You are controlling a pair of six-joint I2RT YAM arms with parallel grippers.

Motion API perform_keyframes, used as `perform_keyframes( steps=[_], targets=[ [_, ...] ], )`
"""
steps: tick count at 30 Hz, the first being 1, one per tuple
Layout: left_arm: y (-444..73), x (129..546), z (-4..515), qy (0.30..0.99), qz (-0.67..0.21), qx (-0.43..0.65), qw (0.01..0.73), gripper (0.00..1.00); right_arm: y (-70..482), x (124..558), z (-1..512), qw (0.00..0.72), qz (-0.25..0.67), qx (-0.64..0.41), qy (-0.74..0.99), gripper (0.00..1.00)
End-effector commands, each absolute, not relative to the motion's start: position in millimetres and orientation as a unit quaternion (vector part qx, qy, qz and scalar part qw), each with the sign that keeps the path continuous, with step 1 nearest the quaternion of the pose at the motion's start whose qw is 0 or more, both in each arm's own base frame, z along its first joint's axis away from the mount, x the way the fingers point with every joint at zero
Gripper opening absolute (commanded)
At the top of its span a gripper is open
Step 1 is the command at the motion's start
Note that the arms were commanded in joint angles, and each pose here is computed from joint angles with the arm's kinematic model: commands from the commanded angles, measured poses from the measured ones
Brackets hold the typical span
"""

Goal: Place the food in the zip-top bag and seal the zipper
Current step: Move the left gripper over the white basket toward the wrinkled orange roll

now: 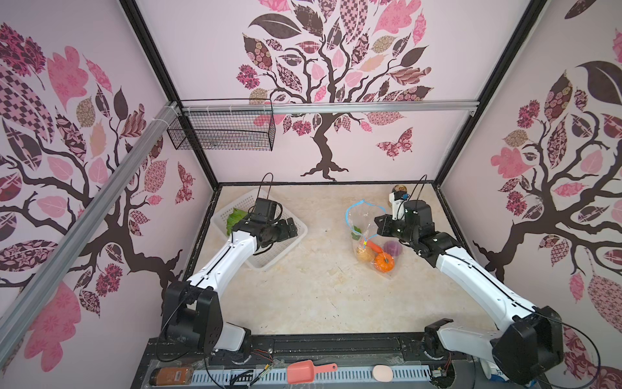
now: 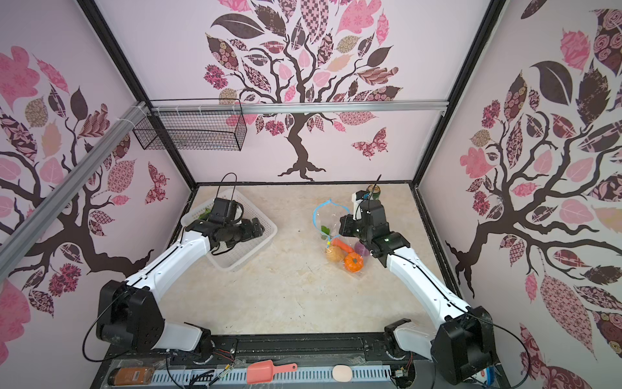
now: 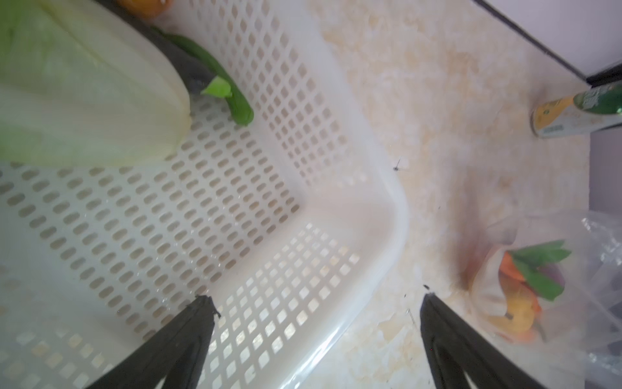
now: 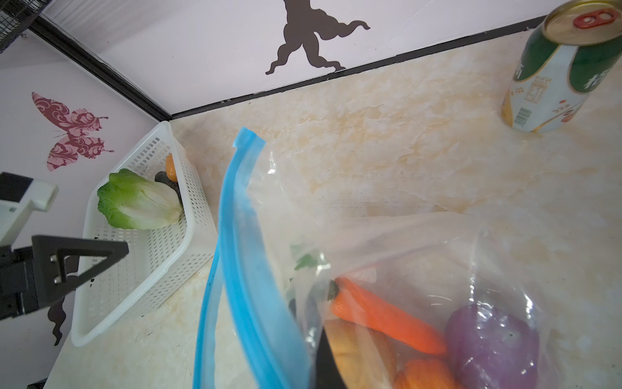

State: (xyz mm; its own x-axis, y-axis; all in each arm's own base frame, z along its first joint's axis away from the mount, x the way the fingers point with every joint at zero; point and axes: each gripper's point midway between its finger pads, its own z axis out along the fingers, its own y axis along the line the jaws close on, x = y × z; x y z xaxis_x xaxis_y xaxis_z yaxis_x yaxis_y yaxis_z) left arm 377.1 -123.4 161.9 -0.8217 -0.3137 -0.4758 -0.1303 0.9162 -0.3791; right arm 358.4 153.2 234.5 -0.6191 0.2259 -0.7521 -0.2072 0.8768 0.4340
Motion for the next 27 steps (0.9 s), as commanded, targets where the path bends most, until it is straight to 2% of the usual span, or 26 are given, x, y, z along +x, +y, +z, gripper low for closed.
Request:
perform_keyframes(
  steps=[1,6,11,21,27],
  targets=[
    [-111.0,417.2,167.9,0.921,-0.138,-0.196,0.306,0.98,150.7,358.0,238.3,0.446,0.250,0.006,0.859,0.00],
    [-102.9,449.1,144.8,0.901,-0.113,-0.303,0.288,0.96,147.4,354.6,238.1,0.451,0.245,0.005,0.858,0.00],
    [-102.9,468.4,126.3,0.887,-0.110,-0.347,0.284,0.92,143.6,352.3,236.9,0.455,0.235,0.005,0.859,0.00],
    [-125.2,491.7,102.9,0.915,-0.122,-0.285,0.259,0.72,143.1,351.3,234.7,0.455,0.235,0.004,0.859,0.00],
    [-142.9,486.1,98.9,0.932,-0.132,-0.226,0.249,0.55,145.0,351.9,234.5,0.454,0.239,0.003,0.858,0.00]
  ],
)
